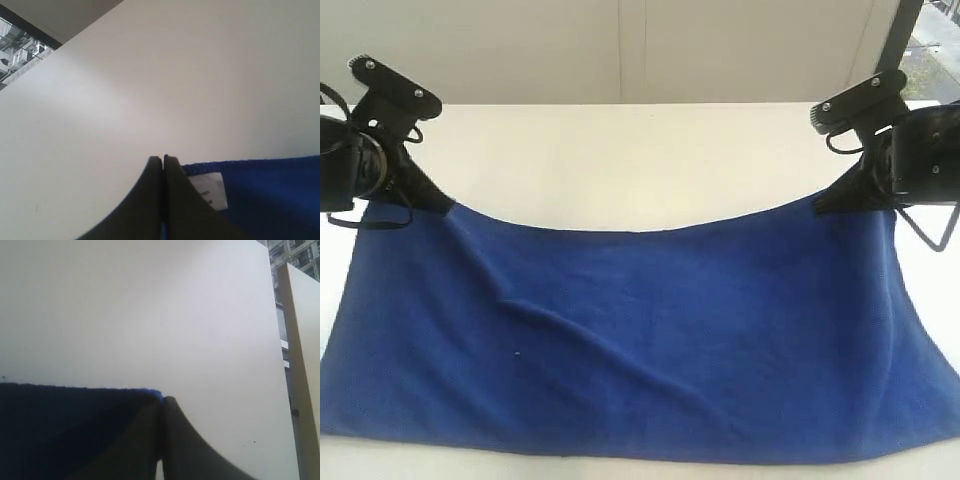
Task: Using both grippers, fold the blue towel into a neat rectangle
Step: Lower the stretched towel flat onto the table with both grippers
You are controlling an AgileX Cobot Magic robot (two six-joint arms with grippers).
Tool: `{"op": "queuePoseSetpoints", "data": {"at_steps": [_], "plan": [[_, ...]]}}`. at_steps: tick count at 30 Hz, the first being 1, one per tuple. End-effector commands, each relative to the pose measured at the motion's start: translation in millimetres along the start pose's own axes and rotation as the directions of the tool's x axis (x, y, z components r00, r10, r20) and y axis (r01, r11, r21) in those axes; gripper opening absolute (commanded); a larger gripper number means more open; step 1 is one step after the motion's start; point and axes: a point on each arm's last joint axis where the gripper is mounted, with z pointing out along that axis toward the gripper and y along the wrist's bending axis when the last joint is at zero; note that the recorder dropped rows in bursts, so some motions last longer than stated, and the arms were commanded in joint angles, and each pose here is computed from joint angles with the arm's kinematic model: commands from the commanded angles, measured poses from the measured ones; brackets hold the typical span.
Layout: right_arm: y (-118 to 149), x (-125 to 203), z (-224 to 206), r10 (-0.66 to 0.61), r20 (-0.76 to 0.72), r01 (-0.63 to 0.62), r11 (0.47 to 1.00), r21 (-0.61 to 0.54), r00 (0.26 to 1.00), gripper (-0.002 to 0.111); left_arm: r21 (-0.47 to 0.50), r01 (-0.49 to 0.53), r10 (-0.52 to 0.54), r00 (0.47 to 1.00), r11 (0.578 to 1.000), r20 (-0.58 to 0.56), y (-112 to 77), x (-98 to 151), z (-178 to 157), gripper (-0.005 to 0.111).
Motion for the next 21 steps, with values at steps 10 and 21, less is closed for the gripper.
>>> {"op": "queuePoseSetpoints", "data": {"at_steps": [10,21], "plan": [[-11.3,-3.2,55.6,-0.033,-0.043,0.035,0.998,0.051,0.999,0.0,-0.11,-0.053,0.05,0.998,0.993,-0.03,-7.5,-17.1,46.1,0.0],[-2.5,-12.3,87.6,-0.062,-0.032,0.063,0.997,0.034,0.998,0.0,-0.123,-0.038,0.029,0.997,0.992,-0.071,-5.8,-14.1,81.7,0.0]]}}
